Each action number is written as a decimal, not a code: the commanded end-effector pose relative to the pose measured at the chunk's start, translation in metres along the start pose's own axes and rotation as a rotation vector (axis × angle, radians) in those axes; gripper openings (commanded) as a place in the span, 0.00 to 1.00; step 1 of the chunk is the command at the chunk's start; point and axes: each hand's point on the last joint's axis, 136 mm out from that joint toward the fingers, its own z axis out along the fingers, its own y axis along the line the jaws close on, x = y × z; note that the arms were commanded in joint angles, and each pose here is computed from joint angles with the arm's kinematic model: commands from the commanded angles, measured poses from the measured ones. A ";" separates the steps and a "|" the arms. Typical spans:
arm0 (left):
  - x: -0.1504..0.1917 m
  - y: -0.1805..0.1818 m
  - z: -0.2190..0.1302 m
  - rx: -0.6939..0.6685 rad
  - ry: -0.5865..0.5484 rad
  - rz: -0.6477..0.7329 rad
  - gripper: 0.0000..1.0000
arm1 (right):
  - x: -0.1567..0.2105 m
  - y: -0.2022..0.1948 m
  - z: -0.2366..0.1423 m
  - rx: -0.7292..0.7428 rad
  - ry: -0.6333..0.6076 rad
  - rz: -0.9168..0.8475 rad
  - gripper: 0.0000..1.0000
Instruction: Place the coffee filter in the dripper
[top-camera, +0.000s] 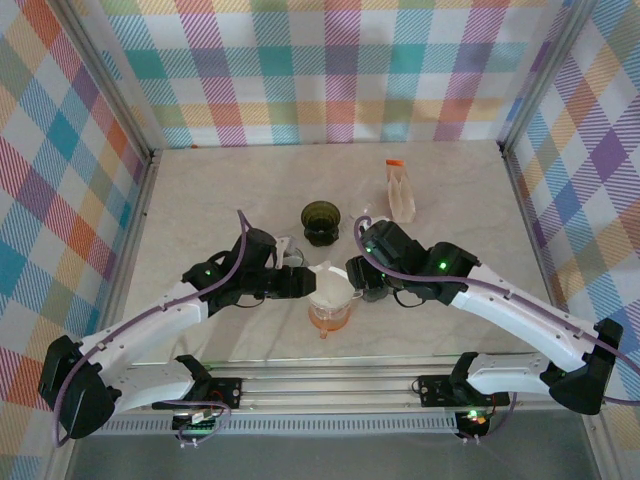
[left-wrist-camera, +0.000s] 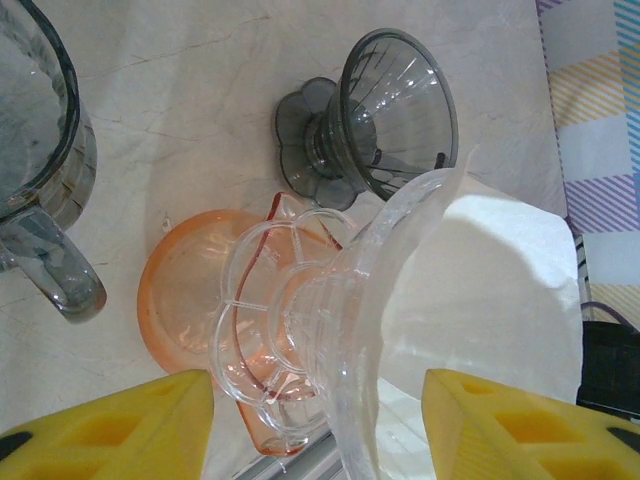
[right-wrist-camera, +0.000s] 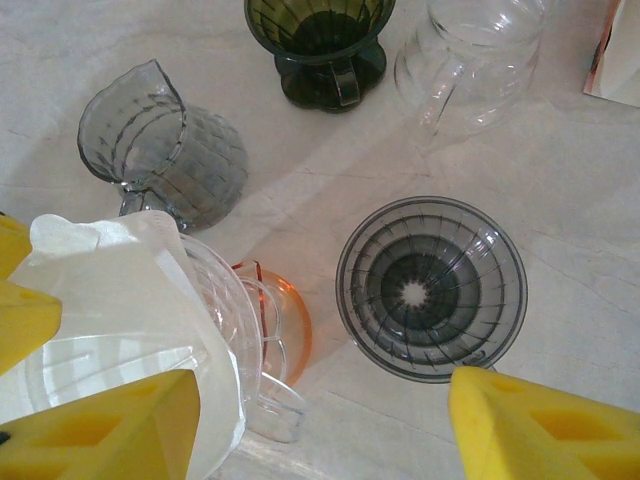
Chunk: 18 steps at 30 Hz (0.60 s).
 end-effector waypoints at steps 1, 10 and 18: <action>-0.004 -0.013 -0.011 0.031 -0.026 0.011 0.60 | -0.005 -0.004 -0.002 0.012 -0.036 0.030 0.67; -0.017 -0.025 -0.039 0.051 -0.125 0.023 0.64 | -0.007 -0.013 -0.006 0.042 -0.072 0.052 0.67; -0.030 0.032 -0.051 -0.074 -0.198 -0.195 0.42 | 0.009 -0.033 -0.006 0.111 -0.068 0.110 0.67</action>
